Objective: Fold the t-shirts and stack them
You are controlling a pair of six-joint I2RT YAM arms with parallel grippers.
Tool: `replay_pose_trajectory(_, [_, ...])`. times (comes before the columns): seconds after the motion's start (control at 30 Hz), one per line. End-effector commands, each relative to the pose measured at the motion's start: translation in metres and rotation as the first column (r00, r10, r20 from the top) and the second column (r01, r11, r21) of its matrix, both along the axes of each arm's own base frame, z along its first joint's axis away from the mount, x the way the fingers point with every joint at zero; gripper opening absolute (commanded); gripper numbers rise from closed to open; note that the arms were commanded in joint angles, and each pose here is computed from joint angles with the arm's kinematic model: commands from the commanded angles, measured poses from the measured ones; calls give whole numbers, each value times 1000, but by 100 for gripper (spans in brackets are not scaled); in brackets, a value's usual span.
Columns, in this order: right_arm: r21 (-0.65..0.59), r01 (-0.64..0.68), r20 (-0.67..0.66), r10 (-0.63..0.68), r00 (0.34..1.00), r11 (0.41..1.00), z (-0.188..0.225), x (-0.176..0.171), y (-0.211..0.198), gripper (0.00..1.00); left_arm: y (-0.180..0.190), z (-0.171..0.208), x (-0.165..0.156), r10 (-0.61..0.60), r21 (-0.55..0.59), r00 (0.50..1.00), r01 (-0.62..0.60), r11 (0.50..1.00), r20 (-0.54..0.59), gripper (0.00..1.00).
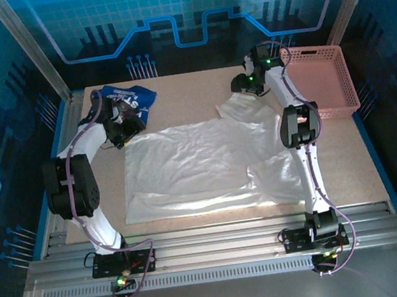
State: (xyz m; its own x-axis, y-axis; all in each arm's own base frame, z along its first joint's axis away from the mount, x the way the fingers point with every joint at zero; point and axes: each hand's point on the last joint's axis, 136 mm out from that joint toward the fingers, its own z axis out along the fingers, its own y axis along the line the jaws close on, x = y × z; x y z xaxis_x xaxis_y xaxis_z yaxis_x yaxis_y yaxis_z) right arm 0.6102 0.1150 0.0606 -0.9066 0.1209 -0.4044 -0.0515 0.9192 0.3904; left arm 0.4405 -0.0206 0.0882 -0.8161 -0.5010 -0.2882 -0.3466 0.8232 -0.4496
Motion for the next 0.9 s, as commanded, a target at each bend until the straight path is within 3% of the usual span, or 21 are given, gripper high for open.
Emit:
replay_pose_trajectory(0.0, [-2, -23, -28, 23, 999, 1000, -17, -3, 14, 65, 18, -20, 0, 27, 35, 999, -26, 999, -26, 73])
replay_pose_trajectory(0.23, [0, -31, -72, 31, 997, 1000, -35, -9, 22, 61, 28, -36, 7, 46, 26, 998, -45, 999, -49, 72])
replay_pose_trajectory(0.53, [-18, 16, -108, -18, 994, 1000, -46, -14, 19, 22, 39, -50, 11, 46, 69, 996, -40, 997, -82, 68])
replay_pose_trajectory(0.73, [-17, 64, -67, -65, 996, 998, -31, -6, 11, 9, 46, -48, 18, 68, 100, 995, -61, 993, -71, 67])
replay_pose_trajectory(0.87, [-12, 72, -49, -73, 996, 997, -24, -3, 12, 6, 51, -42, 23, 78, 120, 996, -72, 990, -53, 67])
